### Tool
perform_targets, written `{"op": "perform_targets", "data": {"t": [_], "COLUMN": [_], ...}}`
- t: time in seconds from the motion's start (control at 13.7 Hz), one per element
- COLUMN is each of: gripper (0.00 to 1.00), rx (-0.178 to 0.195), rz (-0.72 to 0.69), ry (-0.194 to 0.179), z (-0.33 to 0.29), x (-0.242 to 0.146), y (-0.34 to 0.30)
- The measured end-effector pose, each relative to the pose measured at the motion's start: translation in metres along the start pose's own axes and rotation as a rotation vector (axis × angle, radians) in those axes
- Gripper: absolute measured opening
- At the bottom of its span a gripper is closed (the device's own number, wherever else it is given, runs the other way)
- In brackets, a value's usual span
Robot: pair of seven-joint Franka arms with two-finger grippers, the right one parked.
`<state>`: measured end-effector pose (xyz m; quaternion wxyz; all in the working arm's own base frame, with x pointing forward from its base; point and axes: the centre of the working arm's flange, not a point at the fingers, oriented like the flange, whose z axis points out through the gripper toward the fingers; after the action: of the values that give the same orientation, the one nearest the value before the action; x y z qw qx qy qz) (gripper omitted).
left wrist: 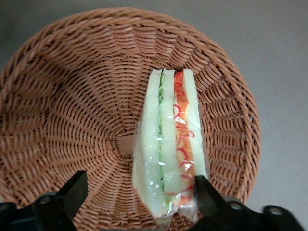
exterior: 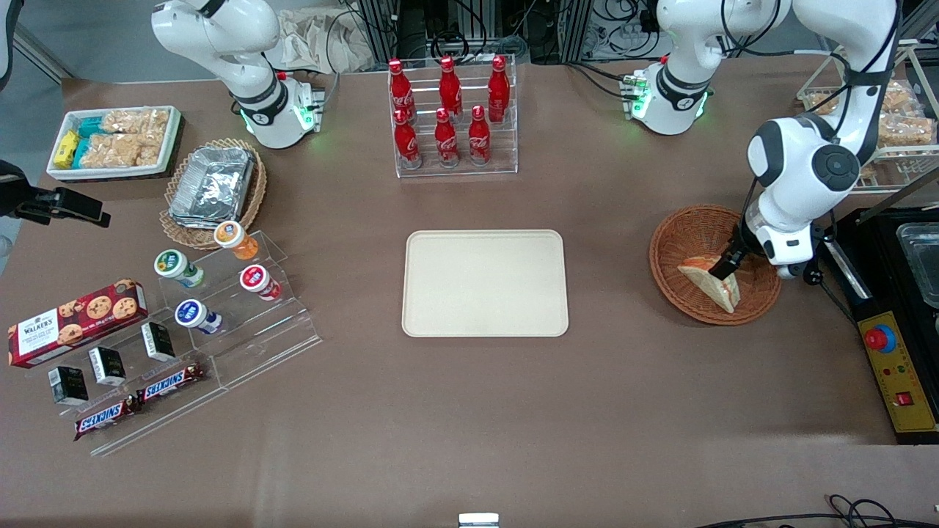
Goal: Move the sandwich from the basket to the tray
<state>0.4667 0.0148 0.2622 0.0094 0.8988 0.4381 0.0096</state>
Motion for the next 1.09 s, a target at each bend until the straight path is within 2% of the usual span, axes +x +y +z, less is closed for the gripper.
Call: {"op": "perform_targets", "data": {"t": [0.29,0.73,1.09], "gripper": [1.0,1.0,1.0], "rx": [0.0,-0.016,0.02], "rz": [0.001,-0.002,-0.008], "ry": [0.005,0.016,-0.032], "z": [0.023,0.008,-0.064], "x": [-0.004,-0.003,-0.005], "y": [-0.006,-0.004,-0.002]}}
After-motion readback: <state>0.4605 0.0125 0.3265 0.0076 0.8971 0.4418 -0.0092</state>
